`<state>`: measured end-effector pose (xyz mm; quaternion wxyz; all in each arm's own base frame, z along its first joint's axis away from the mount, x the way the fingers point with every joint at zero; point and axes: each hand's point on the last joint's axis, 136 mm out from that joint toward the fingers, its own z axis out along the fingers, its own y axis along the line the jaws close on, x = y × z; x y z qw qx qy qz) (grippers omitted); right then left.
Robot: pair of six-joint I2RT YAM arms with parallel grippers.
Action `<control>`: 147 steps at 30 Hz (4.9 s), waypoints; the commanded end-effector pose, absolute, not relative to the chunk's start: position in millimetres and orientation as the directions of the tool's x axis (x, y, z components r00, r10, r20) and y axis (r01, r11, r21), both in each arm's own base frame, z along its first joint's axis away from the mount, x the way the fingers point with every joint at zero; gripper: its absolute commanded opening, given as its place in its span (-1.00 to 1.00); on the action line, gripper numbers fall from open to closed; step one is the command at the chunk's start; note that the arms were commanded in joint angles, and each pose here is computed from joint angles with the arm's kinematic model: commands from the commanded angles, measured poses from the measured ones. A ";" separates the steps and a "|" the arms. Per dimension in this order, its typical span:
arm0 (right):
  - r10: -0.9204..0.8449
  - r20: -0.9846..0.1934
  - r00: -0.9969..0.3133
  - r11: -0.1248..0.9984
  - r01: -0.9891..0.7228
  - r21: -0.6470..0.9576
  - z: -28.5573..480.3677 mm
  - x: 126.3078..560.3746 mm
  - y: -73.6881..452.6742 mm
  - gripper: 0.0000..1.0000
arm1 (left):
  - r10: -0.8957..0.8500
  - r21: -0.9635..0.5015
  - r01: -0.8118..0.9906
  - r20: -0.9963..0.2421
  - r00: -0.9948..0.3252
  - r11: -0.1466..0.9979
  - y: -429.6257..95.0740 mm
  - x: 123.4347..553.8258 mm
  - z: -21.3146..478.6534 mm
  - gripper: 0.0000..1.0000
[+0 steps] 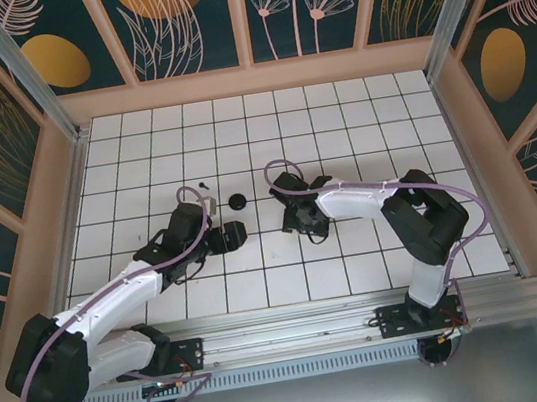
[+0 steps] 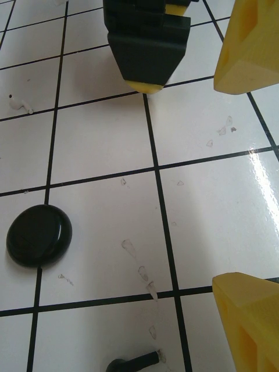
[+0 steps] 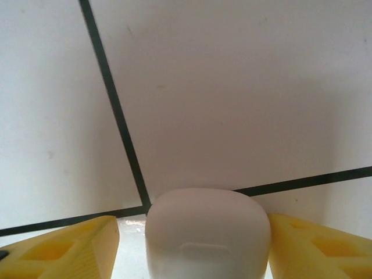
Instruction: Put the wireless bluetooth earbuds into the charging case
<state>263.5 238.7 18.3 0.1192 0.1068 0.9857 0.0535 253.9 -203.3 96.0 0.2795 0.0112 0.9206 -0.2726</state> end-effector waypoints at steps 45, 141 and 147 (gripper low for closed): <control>0.475 -0.356 -0.805 0.632 0.029 0.775 259.0 246.0 253.5 -0.20 | -0.346 -0.514 0.802 -0.844 -0.410 0.305 -363.7 245.7 280.5 -0.12; 0.023 -0.798 -0.602 0.382 -0.732 0.564 337.1 221.2 253.6 -0.89 | -0.141 -0.586 0.689 -0.795 -0.590 0.427 -314.7 242.1 311.7 0.32; -0.058 -0.831 -0.553 0.392 -0.778 0.490 330.2 227.6 258.1 -0.93 | 0.052 -0.383 0.755 -0.875 -0.481 0.532 -291.0 232.7 305.2 0.41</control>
